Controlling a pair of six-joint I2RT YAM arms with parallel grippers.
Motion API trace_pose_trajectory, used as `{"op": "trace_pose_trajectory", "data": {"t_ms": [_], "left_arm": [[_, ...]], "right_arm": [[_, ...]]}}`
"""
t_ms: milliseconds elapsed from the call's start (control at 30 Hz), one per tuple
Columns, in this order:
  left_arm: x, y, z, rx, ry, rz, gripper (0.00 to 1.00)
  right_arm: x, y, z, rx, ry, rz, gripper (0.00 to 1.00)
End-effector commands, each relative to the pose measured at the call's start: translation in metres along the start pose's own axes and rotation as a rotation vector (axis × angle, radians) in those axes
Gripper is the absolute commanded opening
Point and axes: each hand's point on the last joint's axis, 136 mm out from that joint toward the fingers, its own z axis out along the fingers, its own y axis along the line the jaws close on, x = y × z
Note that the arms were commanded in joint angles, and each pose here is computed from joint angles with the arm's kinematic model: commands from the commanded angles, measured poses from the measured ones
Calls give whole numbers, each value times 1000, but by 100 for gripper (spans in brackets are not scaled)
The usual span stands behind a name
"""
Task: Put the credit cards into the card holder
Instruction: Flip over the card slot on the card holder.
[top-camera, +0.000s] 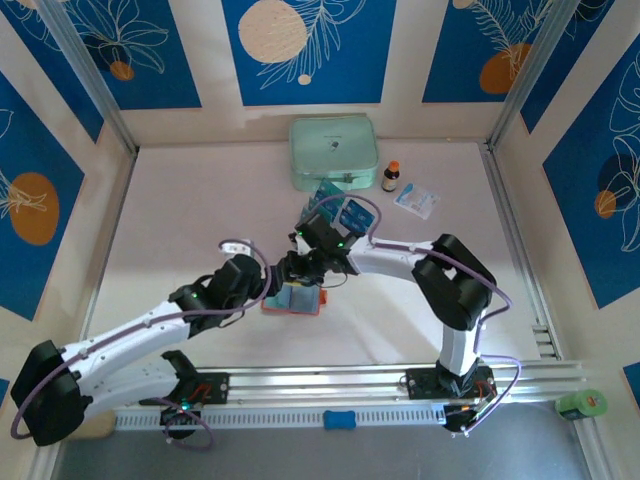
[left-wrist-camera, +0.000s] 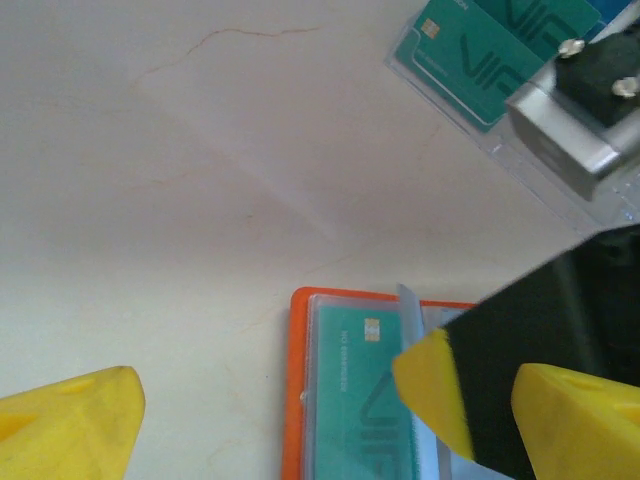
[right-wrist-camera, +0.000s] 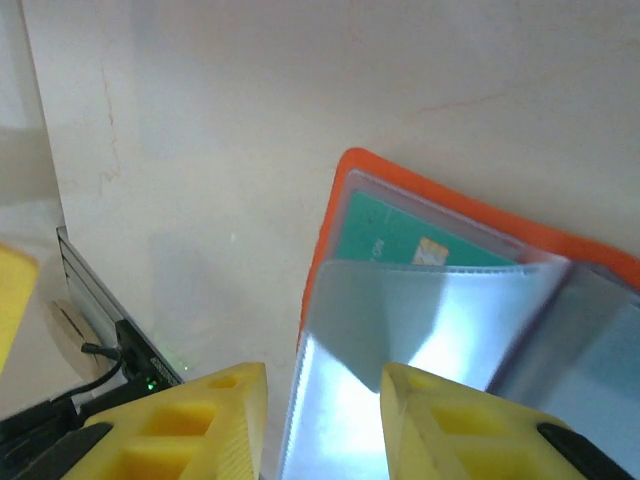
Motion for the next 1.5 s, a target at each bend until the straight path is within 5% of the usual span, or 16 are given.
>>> {"op": "trace_pose_trajectory", "data": {"t_ms": [0,1100,1267,1467], "left_arm": [[7,17,-3,-48,15,11,94],[52,29,44,-128,139,68,95],[60,35,48,-159,162,79,95],[64,39,50,-177,171,75,95]], "right_arm": [[-2,4,12,1,10,18,36],[-34,18,-10,-84,-62,53,36],[-25,1,-34,-13,-103,40,36],[1,-54,-67,250,-142,13,36]]}}
